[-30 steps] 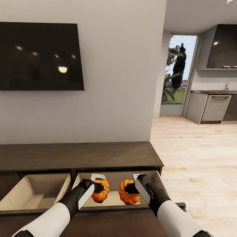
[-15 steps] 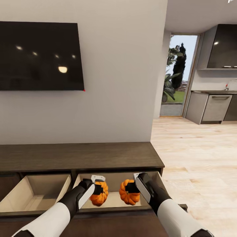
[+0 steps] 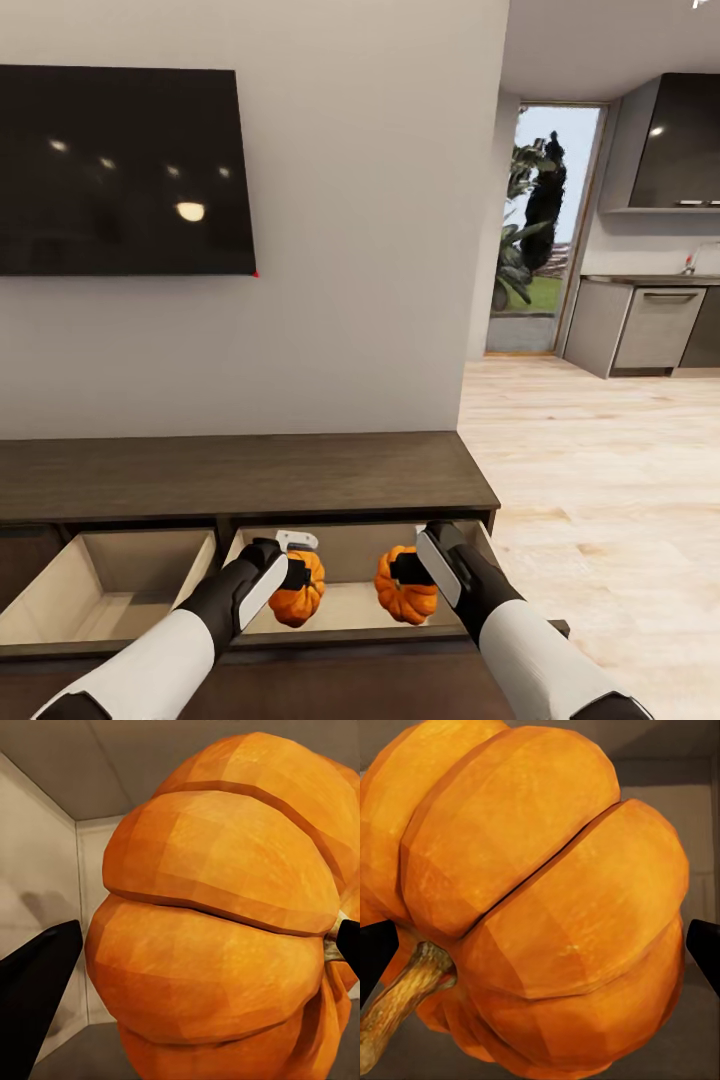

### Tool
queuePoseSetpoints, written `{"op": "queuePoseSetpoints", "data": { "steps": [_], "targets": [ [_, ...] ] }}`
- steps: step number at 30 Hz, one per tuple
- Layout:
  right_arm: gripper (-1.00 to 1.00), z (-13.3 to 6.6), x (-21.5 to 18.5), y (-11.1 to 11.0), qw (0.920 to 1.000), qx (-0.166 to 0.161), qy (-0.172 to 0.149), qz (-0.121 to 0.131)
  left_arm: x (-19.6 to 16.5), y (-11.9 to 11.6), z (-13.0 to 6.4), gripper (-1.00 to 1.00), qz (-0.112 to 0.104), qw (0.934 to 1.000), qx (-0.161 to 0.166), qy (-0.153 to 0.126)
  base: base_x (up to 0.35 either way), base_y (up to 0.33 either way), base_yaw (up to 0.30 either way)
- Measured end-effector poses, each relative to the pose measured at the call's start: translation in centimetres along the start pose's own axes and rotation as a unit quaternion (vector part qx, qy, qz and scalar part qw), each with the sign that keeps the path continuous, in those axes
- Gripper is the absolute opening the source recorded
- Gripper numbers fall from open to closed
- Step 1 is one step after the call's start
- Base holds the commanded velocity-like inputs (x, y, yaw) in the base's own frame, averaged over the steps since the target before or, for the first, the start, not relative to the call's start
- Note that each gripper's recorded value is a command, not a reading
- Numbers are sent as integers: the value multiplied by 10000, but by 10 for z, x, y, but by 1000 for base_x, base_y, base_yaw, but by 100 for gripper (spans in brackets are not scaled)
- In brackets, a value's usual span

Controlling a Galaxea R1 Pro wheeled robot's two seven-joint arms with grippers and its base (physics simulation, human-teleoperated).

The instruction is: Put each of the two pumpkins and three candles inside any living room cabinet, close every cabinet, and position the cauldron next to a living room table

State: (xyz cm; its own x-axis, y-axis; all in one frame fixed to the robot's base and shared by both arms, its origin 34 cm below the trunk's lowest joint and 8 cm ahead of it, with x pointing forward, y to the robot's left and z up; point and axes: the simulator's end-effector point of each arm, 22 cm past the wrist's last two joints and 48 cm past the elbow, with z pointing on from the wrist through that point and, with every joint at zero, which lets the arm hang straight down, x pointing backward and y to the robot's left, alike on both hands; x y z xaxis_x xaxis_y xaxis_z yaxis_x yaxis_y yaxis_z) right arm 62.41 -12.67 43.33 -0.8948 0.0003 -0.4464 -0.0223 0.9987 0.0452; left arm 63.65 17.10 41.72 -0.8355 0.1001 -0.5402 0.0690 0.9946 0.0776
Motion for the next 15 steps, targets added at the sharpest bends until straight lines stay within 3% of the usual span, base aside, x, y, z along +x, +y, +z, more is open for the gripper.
{"op": "queuePoseSetpoints", "data": {
  "steps": [15],
  "targets": [
    [-100, 0, 0, 0, 10000, 1, 5, 14, -1, 2, 0, -100, 8, 10000, -68, -3, 62, -89, 0]
  ]
}}
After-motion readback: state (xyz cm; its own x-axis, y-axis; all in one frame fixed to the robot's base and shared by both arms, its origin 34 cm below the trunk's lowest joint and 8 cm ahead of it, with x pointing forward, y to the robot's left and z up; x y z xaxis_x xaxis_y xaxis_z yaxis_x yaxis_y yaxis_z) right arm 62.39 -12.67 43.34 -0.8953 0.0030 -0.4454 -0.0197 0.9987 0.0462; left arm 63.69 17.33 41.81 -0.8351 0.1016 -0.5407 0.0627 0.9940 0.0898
